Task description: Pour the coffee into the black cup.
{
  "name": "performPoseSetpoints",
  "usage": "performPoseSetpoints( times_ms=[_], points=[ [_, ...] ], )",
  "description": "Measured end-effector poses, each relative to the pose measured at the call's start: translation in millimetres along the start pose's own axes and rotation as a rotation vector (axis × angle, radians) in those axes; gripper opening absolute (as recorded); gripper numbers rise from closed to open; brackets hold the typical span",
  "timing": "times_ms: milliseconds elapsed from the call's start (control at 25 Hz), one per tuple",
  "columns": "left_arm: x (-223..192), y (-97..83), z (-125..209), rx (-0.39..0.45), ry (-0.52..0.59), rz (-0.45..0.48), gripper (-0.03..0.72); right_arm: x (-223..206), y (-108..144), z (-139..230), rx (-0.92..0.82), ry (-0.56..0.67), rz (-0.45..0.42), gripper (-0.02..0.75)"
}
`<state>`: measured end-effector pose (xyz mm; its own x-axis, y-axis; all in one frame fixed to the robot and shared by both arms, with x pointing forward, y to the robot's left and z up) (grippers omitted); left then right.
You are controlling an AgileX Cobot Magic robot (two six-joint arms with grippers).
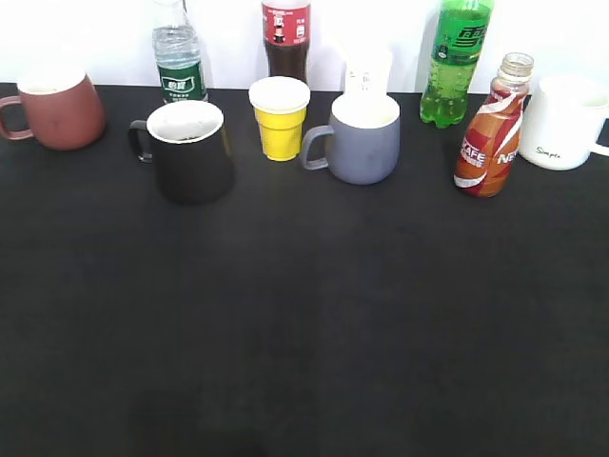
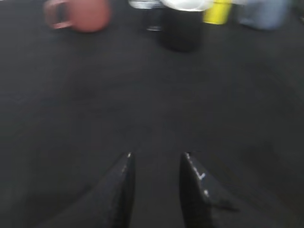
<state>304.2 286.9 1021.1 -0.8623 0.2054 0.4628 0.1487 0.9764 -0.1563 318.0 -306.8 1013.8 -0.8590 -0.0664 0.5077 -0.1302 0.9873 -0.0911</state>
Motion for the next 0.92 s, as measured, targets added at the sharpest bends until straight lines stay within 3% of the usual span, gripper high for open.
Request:
performPoseSetpoints(
  times_ms=[200,320,920],
  points=[
    [5,9.9,0,0.072,-0.052,-0.133,0.251,16,-17,5,-0.122,-0.068,0.203,0.555],
    [5,12.5,-1,0.087,-0.058,-0.167,0.251,17,-18,5,-0.132,-0.067,0.221,0.555],
    [5,12.4,-1,0.089,-0.058,-0.167,0.239,17,-18,5,-0.133,-0.068,0.222,0.555]
  ],
)
Point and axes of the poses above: a point on each arm's last joint axis where the gripper is mounted, x pointing back along that axis away from the gripper, y along the wrist's bending axis when the last joint is at zero, z = x × y, the point moved 8 cm from there along -x, pointing out along that axis toward the gripper, and after that the axes turned 8 degrees about x, right-handed, at the moved point
